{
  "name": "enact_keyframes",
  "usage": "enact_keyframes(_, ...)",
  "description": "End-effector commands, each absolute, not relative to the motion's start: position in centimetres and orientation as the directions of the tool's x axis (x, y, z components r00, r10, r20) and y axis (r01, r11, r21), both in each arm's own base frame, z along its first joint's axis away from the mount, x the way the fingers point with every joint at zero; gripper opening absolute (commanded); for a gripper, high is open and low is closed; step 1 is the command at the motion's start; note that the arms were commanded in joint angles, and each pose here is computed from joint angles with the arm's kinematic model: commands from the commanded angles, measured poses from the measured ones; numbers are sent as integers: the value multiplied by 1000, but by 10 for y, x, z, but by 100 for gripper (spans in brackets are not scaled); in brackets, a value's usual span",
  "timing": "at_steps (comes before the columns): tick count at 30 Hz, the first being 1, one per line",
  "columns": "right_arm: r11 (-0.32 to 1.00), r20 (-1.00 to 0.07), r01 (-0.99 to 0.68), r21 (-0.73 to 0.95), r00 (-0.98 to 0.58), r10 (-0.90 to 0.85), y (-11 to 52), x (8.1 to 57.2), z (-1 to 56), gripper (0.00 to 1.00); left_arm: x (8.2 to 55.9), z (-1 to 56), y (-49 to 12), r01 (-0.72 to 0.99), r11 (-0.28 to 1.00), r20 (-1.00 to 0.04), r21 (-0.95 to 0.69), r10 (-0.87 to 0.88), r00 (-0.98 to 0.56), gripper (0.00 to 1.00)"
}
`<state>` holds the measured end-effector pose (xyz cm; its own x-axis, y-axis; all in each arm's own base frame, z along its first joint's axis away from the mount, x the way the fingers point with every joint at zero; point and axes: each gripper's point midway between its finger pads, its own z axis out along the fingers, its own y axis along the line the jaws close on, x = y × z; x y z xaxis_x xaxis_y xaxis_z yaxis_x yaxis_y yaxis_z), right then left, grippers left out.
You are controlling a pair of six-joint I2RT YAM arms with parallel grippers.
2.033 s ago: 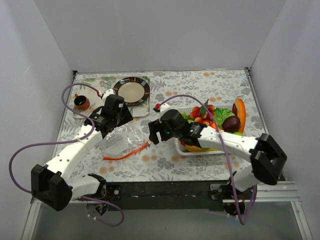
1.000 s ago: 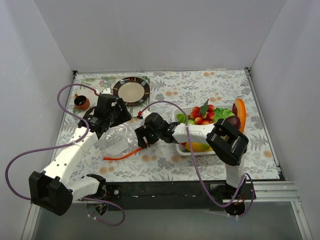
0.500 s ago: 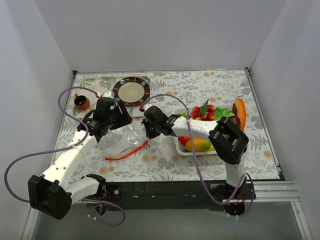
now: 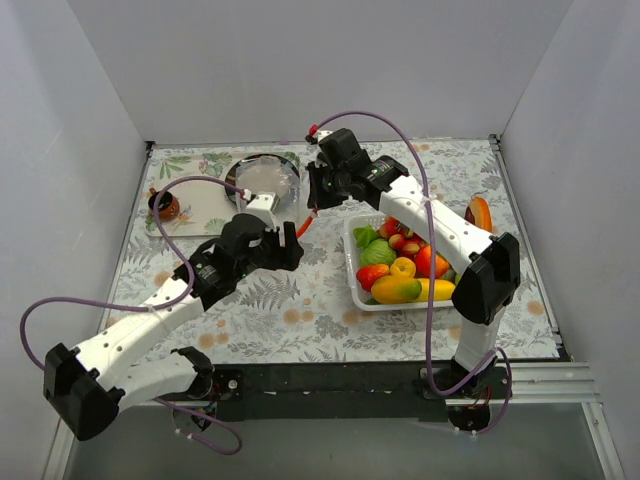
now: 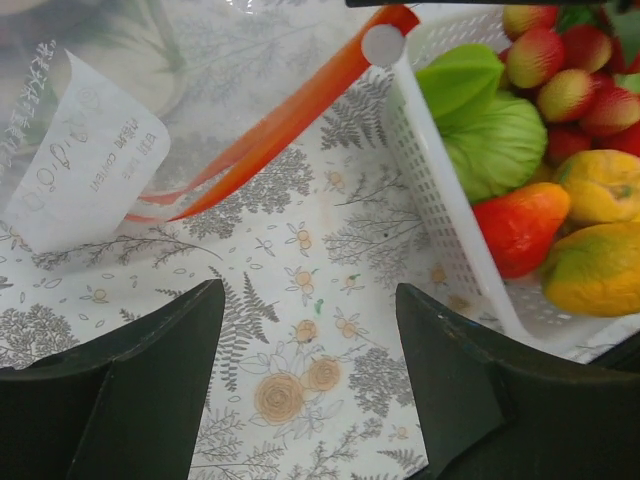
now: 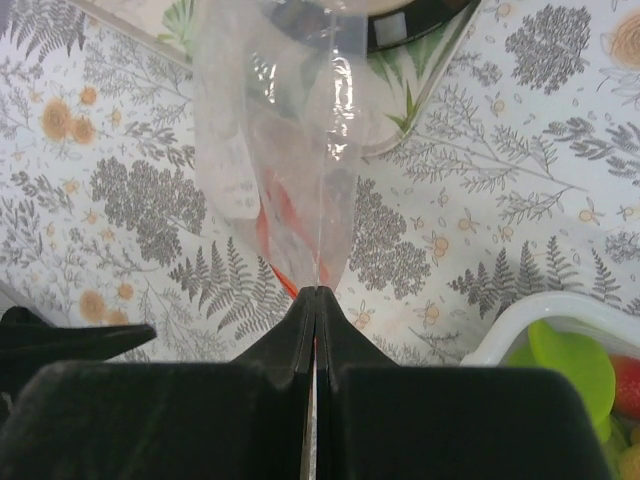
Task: Place the food in the zip-top bag and seal the zipper
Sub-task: Pick up the zipper food storage bag at the center of the board.
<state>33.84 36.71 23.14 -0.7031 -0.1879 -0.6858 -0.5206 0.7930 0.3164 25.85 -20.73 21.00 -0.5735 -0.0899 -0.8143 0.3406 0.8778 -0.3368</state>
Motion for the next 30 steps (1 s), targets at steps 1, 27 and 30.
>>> enact_keyframes(1,770,-616,-528,357,-753,-231,359,313,239,1,275,196,-192,245,958,-859,-152,-6,-512,69)
enact_keyframes(27,720,-592,-493,487,-793,-143,348,303,283,1,268,174,-225,336,941,-862,-33,143,-486,70)
enact_keyframes(30,719,-596,-496,488,-791,-141,347,302,285,1,270,168,-226,324,946,-857,-25,147,-495,71)
